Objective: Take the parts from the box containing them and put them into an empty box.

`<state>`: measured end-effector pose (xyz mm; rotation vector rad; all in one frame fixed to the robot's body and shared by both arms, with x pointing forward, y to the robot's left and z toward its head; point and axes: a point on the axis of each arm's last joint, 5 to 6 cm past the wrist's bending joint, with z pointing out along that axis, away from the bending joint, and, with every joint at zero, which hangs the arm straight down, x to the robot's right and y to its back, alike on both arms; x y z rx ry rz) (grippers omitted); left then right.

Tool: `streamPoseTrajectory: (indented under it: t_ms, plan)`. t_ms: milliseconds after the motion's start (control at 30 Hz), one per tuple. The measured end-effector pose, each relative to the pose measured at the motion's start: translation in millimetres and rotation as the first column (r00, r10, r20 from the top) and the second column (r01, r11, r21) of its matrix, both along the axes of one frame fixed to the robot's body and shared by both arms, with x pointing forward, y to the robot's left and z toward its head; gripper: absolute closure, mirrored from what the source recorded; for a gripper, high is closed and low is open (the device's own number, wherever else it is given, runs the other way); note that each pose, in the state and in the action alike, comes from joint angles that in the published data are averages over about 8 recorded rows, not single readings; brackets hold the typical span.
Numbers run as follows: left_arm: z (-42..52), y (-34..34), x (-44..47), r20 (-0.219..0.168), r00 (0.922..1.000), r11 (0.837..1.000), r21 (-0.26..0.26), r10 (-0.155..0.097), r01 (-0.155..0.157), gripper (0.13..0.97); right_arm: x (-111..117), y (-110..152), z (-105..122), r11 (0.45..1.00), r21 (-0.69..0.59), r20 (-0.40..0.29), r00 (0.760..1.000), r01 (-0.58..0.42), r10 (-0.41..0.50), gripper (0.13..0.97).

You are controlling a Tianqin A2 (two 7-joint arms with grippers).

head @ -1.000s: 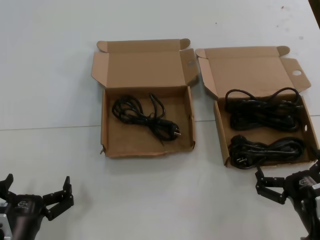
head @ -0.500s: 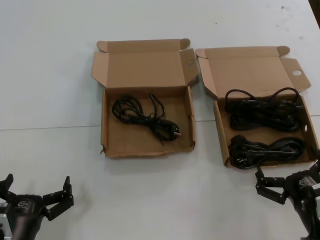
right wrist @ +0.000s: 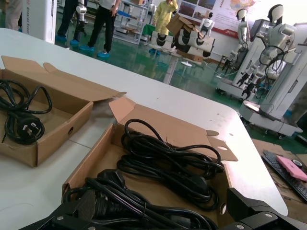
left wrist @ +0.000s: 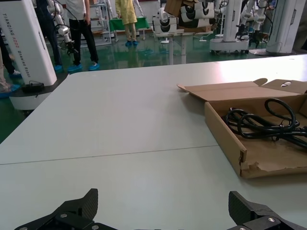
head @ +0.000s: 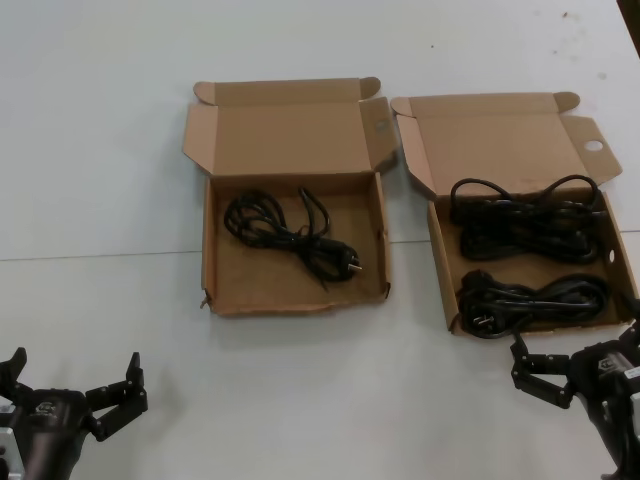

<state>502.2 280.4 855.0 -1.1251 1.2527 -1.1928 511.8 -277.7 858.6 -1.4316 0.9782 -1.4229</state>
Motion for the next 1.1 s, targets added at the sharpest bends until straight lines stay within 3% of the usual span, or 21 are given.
streamPoseTrajectory:
  t_ms: [1100]
  plan:
    - [0.0, 0.0, 0.0, 0.0, 1.0, 1.0, 0.0, 0.0, 0.0, 0.132, 0.0, 0.0, 0.0, 1.0, 0.0, 0.0, 1.0, 0.0, 0.0, 0.13]
